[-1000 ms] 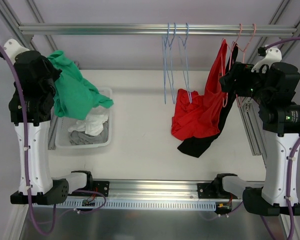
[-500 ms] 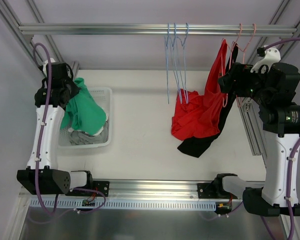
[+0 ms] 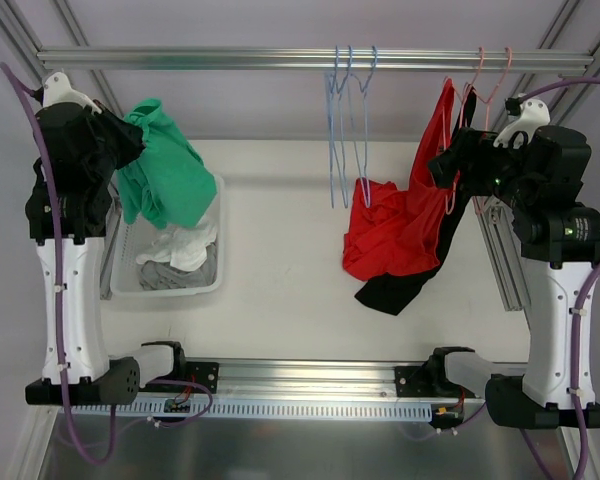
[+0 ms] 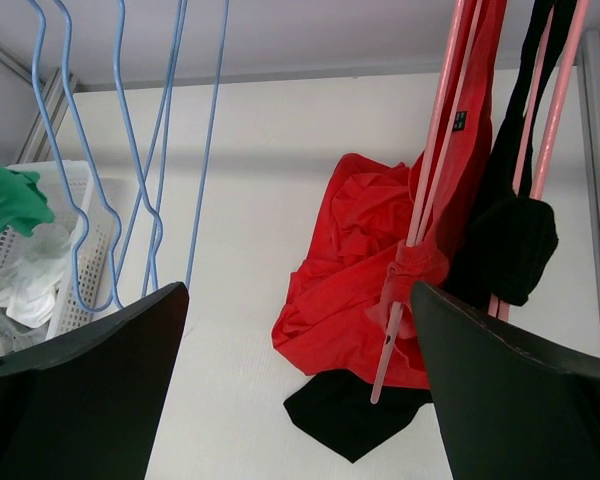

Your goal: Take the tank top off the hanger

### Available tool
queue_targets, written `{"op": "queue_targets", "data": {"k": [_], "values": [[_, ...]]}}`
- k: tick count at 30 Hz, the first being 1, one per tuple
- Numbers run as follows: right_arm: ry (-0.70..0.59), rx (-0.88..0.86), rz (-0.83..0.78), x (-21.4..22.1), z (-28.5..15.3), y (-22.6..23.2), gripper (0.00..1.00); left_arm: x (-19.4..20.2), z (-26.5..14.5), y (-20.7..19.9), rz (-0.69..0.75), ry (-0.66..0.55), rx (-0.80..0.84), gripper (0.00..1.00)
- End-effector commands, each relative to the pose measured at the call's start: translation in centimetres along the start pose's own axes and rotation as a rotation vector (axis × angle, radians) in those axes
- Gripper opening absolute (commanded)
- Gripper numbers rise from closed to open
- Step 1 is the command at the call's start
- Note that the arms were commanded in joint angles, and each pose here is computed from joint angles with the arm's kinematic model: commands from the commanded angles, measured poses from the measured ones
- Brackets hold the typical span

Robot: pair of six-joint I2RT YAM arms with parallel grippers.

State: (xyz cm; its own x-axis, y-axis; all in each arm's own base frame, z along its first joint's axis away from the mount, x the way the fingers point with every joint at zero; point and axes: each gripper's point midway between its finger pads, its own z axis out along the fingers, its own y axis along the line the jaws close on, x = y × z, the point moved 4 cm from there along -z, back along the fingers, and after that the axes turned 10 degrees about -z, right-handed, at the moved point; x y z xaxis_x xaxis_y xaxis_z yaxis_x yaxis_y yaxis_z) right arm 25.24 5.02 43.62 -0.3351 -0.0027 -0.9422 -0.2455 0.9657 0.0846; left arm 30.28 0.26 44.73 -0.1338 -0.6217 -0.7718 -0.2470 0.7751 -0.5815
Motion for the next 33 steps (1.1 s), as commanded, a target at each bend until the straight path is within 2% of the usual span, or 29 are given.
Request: {"op": "queue_targets", "data": {"k": [1, 7, 11, 13, 19, 22, 25, 27, 28, 29, 31, 32, 33], "values": [[-0.062, -0.03, 0.008, -1.2, -0.2, 0.5, 0.99, -0.6, -0.3, -0.8, 0.024, -0.017, 0.047, 0.0], [-0.061, -0.046, 0.011, -1.0, -0.2, 0.7, 0.99, 3.1, 2.8, 5.3, 0.005, 0.013, -0.227, 0.0], [-0.056, -0.046, 0.007, -0.7, -0.3, 0.7, 0.99, 4.7, 4.2, 7.8, -0.031, 0.043, -0.319, 0.0], [-0.042, -0.047, 0.01, -0.3, 0.0, 0.6, 1.0, 4.6, 4.2, 8.1, -0.037, 0.034, -0.336, 0.0], [-0.032, -0.05, 0.013, 0.1, 0.4, 0.6, 0.99, 1.9, 2.1, 8.7, -0.065, -0.103, -0.393, 0.0], [-0.032, -0.053, 0.015, 0.1, 0.6, 0.6, 1.0, 2.8, 3.1, 8.1, -0.027, -0.028, -0.345, 0.0], [-0.033, -0.048, 0.018, 0.2, 1.4, 0.3, 1.0, 6.8, 4.8, 8.9, -0.008, 0.149, -0.302, 0.0], [-0.041, -0.041, 0.003, -0.6, 1.8, 0.1, 1.0, 9.2, 4.7, 9.7, -0.038, 0.219, -0.305, 0.02], [-0.036, -0.024, -0.003, -0.9, 2.2, -0.2, 0.99, 11.6, 4.6, 11.2, -0.047, 0.277, -0.334, 0.08], [-0.018, -0.011, -0.01, -1.5, 3.1, -0.6, 1.0, 12.3, 4.1, 11.5, -0.064, 0.291, -0.332, 0.29], [0.037, 0.023, -0.034, -1.6, 5.3, -1.7, 0.99, 14.8, 3.4, 12.7, -0.065, 0.36, -0.333, 0.64], [0.031, 0.046, -0.047, -2.6, 5.2, -1.9, 1.0, 15.0, 2.7, 12.6, -0.059, 0.365, -0.31, 0.95], [0.04, 0.084, -0.068, -2.8, 5.6, -2.6, 0.99, 15.7, 2.2, 12.9, -0.049, 0.387, -0.298, 0.98]]}}
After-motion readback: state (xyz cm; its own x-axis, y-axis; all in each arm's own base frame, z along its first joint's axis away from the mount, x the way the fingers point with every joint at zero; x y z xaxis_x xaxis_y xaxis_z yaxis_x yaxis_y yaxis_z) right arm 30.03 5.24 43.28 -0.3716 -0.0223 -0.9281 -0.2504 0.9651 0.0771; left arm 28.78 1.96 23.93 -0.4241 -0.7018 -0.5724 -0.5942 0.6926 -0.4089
